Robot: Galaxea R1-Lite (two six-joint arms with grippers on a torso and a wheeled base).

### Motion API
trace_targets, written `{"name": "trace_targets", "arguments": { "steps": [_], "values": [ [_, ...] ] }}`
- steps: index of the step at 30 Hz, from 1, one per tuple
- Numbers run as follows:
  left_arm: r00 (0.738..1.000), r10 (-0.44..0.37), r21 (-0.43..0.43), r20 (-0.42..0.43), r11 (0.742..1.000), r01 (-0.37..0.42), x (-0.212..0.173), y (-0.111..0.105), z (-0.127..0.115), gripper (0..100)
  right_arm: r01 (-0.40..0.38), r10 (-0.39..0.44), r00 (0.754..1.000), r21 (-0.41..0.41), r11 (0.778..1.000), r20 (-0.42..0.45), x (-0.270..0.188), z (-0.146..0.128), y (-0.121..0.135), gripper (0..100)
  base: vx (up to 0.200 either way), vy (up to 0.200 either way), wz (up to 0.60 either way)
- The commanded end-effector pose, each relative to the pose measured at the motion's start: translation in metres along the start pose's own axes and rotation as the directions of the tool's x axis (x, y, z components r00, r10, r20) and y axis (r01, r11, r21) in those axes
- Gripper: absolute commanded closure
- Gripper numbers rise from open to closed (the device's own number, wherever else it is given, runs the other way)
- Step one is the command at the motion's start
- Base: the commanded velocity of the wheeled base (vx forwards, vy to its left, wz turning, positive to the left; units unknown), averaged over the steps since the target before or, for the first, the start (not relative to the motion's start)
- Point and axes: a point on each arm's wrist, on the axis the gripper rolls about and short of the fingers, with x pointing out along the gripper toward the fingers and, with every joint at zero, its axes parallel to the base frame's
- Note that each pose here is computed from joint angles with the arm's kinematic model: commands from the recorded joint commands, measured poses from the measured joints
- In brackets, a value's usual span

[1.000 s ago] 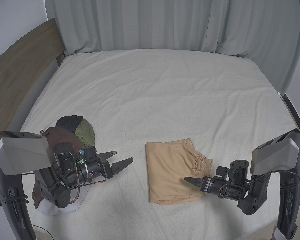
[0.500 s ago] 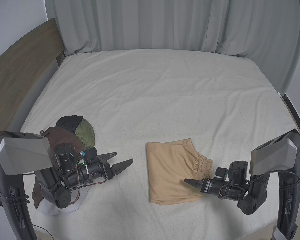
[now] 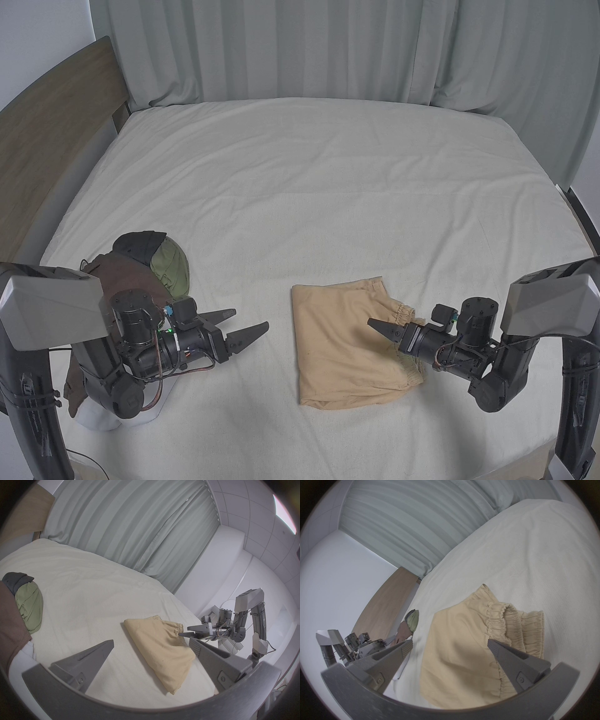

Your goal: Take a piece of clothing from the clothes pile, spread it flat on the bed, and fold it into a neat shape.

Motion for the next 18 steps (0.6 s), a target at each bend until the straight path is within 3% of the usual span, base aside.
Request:
{"name": "trace_targets", "arguments": {
  "steps": [1,9,18],
  "values": [
    [1.000,0.001,-0.002,-0.002,1.000,-0.001,0.000,0.000,-0.001,0,0.060,-0.060,0.998,0.011,0.998,0.008,0.016,-0.011,-0.020,0,0.000,0.000,0.00],
    [1.000,0.001,-0.002,-0.002,1.000,-0.001,-0.001,0.000,-0.001,0,0.100,-0.101,0.993,0.016,0.995,0.056,0.023,-0.005,-0.030,0,0.000,0.000,0.00],
    [1.000,0.003,-0.003,-0.003,1.000,-0.003,0.000,0.001,-0.001,0,0.107,-0.108,0.993,0.018,0.994,0.052,0.025,-0.009,-0.032,0,0.000,0.000,0.00]
  ]
}}
